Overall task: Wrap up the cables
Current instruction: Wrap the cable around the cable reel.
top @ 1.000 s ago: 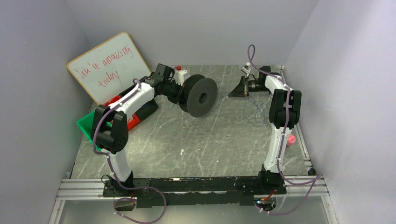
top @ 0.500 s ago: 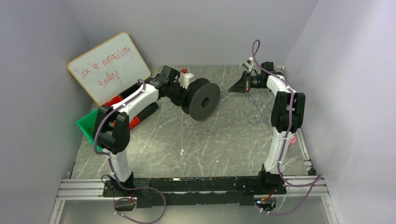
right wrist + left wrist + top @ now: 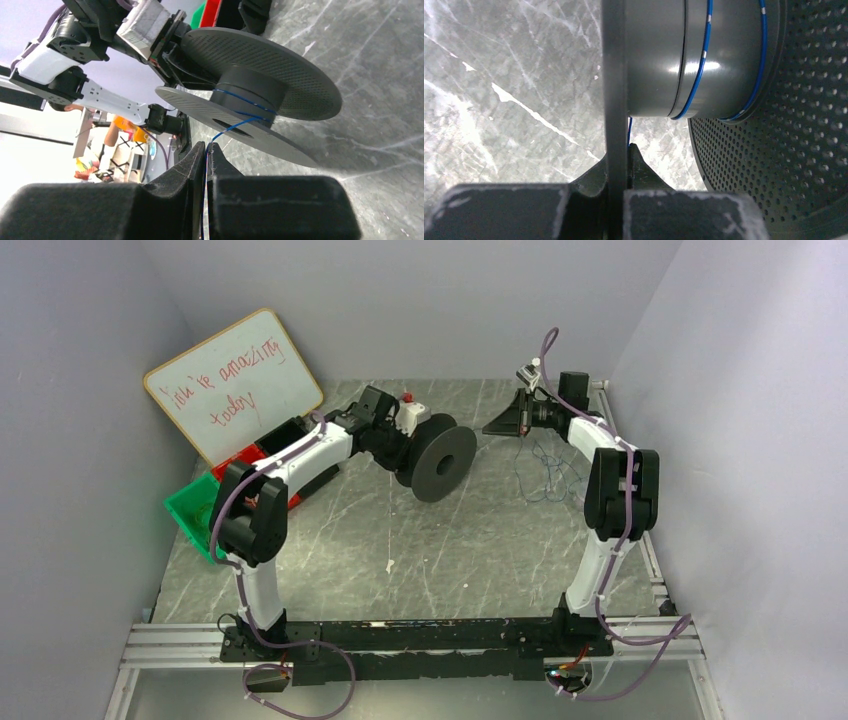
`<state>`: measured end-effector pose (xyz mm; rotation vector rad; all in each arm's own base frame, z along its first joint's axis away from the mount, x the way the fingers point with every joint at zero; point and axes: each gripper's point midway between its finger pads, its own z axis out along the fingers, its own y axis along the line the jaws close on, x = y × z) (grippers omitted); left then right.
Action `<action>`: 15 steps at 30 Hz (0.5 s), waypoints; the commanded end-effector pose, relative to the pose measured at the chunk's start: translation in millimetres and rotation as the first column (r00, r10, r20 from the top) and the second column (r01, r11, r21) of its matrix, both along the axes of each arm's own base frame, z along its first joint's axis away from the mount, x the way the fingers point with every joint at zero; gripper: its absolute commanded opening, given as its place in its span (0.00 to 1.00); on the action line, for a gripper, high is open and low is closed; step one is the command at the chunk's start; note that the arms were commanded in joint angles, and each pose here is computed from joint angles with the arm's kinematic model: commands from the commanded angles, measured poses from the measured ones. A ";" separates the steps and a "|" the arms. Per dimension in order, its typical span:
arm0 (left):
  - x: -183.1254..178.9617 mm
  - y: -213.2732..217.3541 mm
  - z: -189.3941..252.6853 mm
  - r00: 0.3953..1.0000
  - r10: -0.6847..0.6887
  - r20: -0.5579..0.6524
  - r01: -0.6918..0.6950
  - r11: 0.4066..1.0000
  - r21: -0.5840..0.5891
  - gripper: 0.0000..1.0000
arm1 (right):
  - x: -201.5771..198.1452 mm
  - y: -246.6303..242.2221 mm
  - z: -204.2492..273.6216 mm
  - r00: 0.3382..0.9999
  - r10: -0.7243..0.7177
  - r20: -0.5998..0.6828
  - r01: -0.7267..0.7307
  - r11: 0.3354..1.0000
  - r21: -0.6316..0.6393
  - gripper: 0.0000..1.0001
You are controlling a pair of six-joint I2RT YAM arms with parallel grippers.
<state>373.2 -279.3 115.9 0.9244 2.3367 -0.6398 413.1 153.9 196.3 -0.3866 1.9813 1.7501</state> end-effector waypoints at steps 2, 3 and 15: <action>27.3 2.6 17.4 0.994 0.072 0.081 -0.071 0.997 -0.007 0.02 | -8.7 13.5 43.4 0.988 0.045 0.146 -0.047 0.999 0.012 0.11; 27.9 3.4 16.3 0.994 0.075 0.082 -0.075 0.997 -0.004 0.02 | -10.0 16.1 45.1 0.986 0.052 0.159 -0.054 0.999 0.008 0.13; 42.2 12.3 -0.5 0.982 0.169 0.080 -0.174 0.984 0.050 0.02 | -35.8 55.2 41.7 0.967 0.181 0.181 -0.185 0.983 0.003 0.14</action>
